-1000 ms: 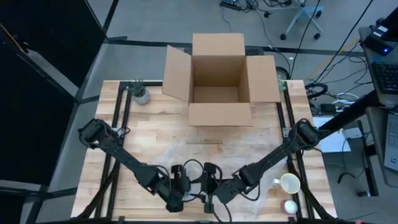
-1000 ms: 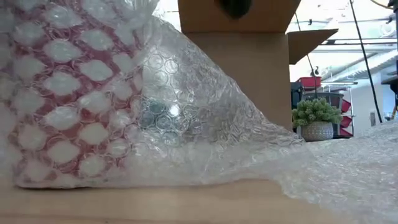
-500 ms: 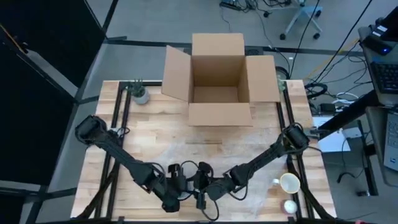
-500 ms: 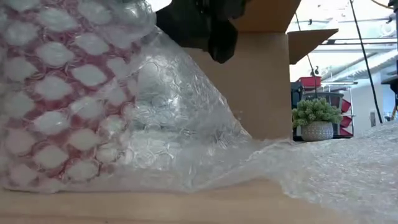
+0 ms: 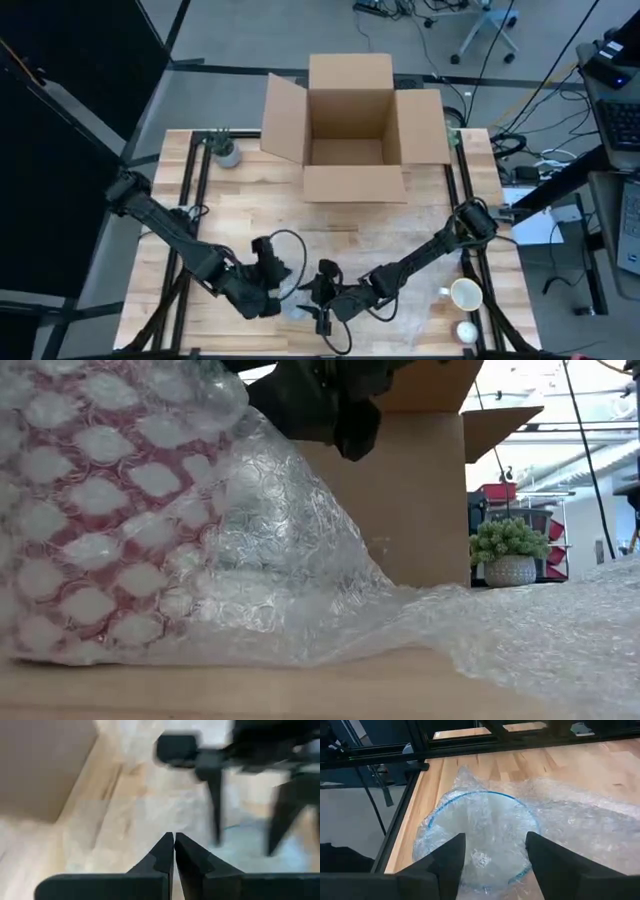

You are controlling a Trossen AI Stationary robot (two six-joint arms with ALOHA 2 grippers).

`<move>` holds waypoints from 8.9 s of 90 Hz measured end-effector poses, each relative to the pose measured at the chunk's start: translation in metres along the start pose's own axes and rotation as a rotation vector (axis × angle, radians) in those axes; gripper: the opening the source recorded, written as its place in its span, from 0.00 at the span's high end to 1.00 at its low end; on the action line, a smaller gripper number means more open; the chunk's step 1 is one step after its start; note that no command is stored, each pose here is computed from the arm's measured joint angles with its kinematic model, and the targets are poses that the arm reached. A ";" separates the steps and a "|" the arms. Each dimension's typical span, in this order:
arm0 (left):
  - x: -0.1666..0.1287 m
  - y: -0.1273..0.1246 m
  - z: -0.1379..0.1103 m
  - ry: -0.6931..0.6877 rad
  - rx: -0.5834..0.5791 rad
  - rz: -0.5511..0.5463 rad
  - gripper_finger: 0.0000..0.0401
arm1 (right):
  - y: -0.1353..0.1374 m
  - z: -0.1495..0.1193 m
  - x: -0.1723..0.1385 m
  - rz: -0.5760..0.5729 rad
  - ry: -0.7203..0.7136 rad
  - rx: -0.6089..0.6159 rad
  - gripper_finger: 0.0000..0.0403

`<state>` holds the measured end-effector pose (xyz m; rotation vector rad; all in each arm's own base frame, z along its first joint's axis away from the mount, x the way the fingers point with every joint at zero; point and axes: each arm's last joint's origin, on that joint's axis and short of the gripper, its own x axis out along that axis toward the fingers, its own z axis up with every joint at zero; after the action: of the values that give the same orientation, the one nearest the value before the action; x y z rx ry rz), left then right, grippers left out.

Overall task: Wrap mug
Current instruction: Wrap the red patterned mug with the left transparent bubble wrap

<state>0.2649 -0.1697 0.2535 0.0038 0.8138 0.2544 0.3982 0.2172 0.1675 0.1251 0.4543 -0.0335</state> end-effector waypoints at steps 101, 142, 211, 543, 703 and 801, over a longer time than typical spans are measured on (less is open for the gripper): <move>0.054 -0.043 -0.038 0.088 0.049 -0.258 0.99 | 0.004 0.051 -0.061 0.045 -0.023 -0.045 0.51; 0.056 -0.044 -0.036 0.055 0.050 -0.272 0.99 | -0.020 0.047 -0.019 -0.044 0.228 0.166 0.51; 0.051 -0.046 -0.034 0.003 0.047 -0.259 0.99 | -0.002 0.056 0.018 -0.189 0.561 0.094 0.51; 0.042 -0.046 -0.045 -0.118 -0.013 -0.206 0.99 | -0.018 0.073 0.030 -0.095 0.613 -0.075 0.51; 0.043 -0.046 -0.045 -0.117 -0.012 -0.204 0.99 | -0.027 0.091 -0.036 -0.182 0.462 0.022 0.51; 0.051 -0.052 -0.027 -0.131 0.011 -0.236 0.99 | -0.019 0.033 0.016 -0.111 0.506 0.038 0.51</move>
<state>0.2907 -0.2111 0.1931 -0.0641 0.6780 0.0258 0.4262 0.1940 0.1878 0.1457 0.9659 -0.1214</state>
